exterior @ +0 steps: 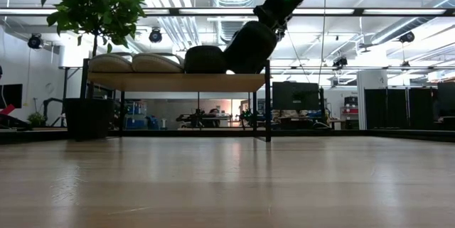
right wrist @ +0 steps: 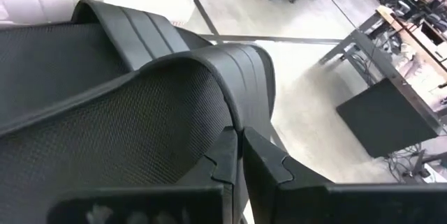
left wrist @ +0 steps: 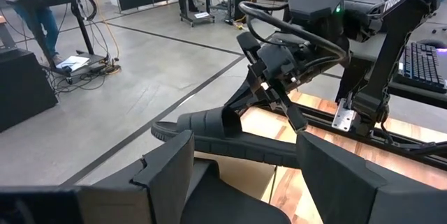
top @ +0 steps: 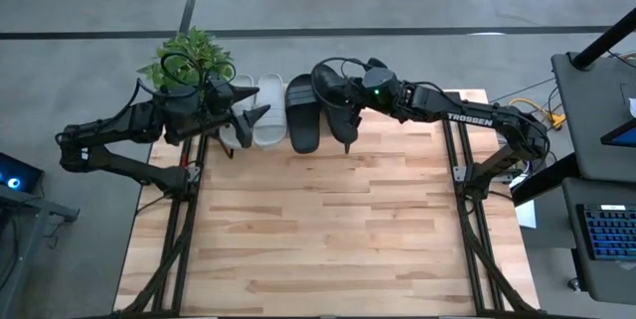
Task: Pick and place slides into the shelf
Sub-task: Adjust the right black slipper on the shelf
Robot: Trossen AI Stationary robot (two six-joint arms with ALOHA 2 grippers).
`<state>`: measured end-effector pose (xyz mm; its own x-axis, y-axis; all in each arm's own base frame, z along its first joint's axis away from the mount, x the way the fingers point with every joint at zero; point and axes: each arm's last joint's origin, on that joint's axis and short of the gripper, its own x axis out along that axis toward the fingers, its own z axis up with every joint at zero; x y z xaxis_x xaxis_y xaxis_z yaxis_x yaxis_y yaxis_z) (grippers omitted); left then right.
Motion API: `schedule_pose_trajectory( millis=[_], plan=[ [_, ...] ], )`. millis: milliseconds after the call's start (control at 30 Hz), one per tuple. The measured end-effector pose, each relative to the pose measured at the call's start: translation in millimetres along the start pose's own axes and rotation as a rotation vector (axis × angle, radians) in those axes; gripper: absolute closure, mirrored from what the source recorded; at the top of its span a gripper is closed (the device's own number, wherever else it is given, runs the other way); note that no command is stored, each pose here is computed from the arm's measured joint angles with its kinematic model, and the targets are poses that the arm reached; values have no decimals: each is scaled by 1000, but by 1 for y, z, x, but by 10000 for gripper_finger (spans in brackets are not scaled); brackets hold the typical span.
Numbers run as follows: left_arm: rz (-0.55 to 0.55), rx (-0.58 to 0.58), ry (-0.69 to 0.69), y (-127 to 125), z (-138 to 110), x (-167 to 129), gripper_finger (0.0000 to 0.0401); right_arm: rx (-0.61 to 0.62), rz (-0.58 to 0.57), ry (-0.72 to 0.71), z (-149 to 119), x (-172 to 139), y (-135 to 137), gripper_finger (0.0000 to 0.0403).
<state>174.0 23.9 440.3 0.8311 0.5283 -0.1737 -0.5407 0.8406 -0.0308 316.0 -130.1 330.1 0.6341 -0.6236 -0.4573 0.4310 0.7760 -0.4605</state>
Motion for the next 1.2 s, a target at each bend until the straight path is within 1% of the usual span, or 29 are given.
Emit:
schedule_pose_trajectory(
  millis=[67, 100, 167, 367, 500, 767, 900, 1100, 1200],
  plan=[
    [0, 0, 0, 0, 0, 0, 163, -8, -23, 13, 0, 0, 0, 394],
    [0, 1, 1, 0, 0, 1, 163, -21, -57, 28, -1, -1, 0, 394],
    [1, 1, 3, 0, 0, 1, 163, -70, -105, 49, -1, -2, 0, 394],
    [1, 2, 4, -1, 0, 1, 163, -167, -92, 55, 1, -5, 8, 394],
    [1, 2, 4, -1, 0, 1, 163, -182, -101, 45, 4, -7, 13, 394],
    [1, 2, 4, -1, 0, 1, 163, -117, -103, 35, 4, -1, 15, 394],
    [0, 3, 4, -1, 0, 1, 163, -8, -60, -9, 6, 5, 19, 394],
    [-1, -20, 4, -1, -1, 1, 163, 64, -106, 12, 4, 8, 20, 394],
    [-4, -21, 5, -1, -1, 1, 163, 109, -109, 12, 4, 8, 20, 394]
  ],
)
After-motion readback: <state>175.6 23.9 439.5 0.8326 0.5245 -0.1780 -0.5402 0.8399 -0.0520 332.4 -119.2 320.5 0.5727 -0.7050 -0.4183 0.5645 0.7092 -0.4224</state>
